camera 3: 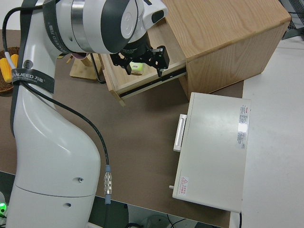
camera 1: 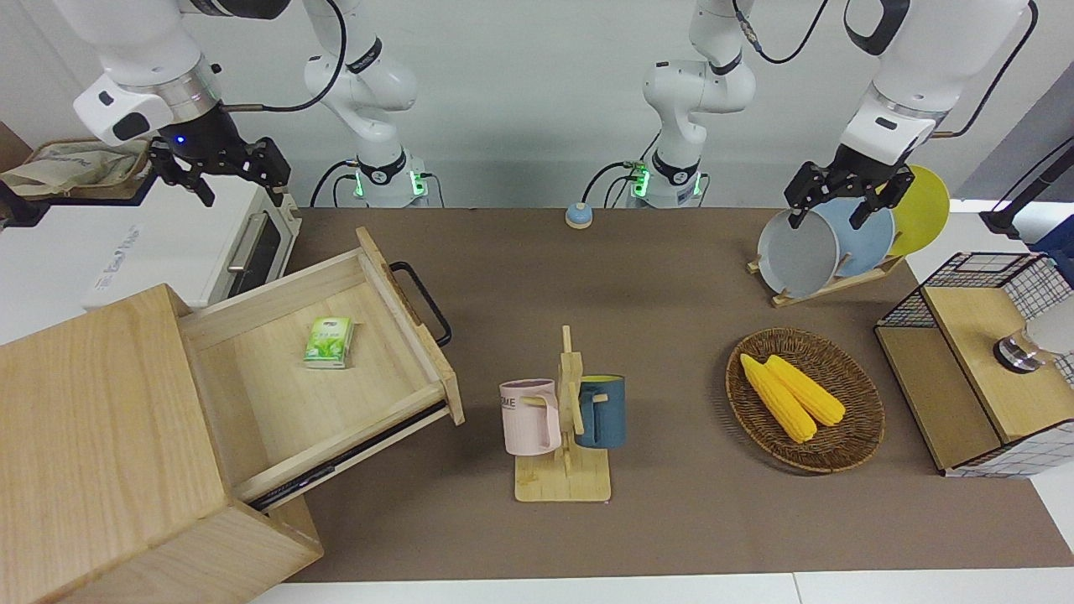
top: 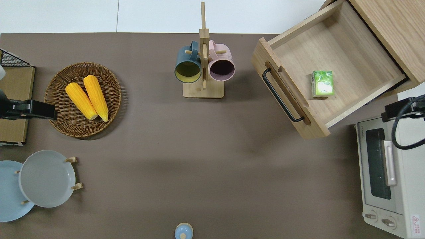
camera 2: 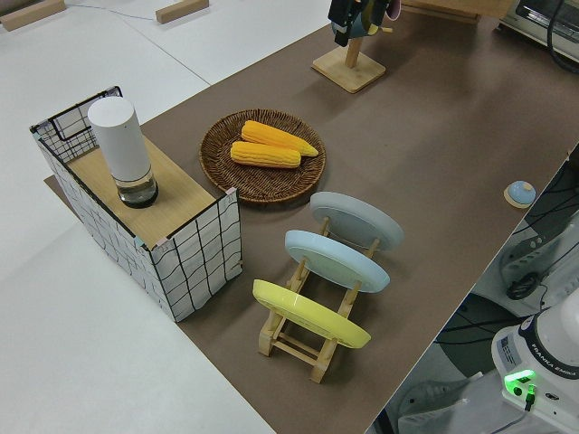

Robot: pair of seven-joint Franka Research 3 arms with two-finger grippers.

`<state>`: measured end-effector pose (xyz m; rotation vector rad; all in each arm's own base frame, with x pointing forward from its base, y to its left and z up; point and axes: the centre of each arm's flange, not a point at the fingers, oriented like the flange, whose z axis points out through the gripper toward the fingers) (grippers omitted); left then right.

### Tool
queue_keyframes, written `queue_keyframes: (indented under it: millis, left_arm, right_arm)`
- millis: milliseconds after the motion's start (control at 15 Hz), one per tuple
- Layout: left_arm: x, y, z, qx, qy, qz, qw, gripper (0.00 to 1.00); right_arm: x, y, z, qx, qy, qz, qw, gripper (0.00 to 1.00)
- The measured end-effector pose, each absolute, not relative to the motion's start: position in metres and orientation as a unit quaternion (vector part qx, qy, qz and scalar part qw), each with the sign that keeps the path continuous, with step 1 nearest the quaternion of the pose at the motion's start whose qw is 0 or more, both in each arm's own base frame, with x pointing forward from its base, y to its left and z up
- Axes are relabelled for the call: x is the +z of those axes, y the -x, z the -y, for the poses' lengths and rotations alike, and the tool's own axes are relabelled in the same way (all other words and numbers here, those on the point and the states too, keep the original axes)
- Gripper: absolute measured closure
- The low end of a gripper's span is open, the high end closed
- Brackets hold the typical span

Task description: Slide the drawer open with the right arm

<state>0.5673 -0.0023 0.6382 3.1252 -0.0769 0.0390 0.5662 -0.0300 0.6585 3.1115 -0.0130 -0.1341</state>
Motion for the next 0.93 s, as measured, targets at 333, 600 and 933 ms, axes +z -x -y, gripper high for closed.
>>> queue_keyframes:
  millis: [333,600,933]
  left_arm:
    - [0.638,-0.567,0.002,0.012,-1.000,0.025,0.008,0.01]
    - [0.638,-0.567,0.002,0.012,-1.000,0.025,0.008,0.00]
    - [0.638,-0.567,0.002,0.012,-1.000,0.025,0.008,0.00]
  right_arm:
    - [0.634,-0.579,0.026,-0.035,-0.999,-0.001,0.019,0.01]
    - [0.623,-0.582,0.035,-0.035,-0.999,0.012,0.029,0.01]
    - [0.623,-0.582,0.033,-0.035,-0.999,0.012,0.031,0.01]
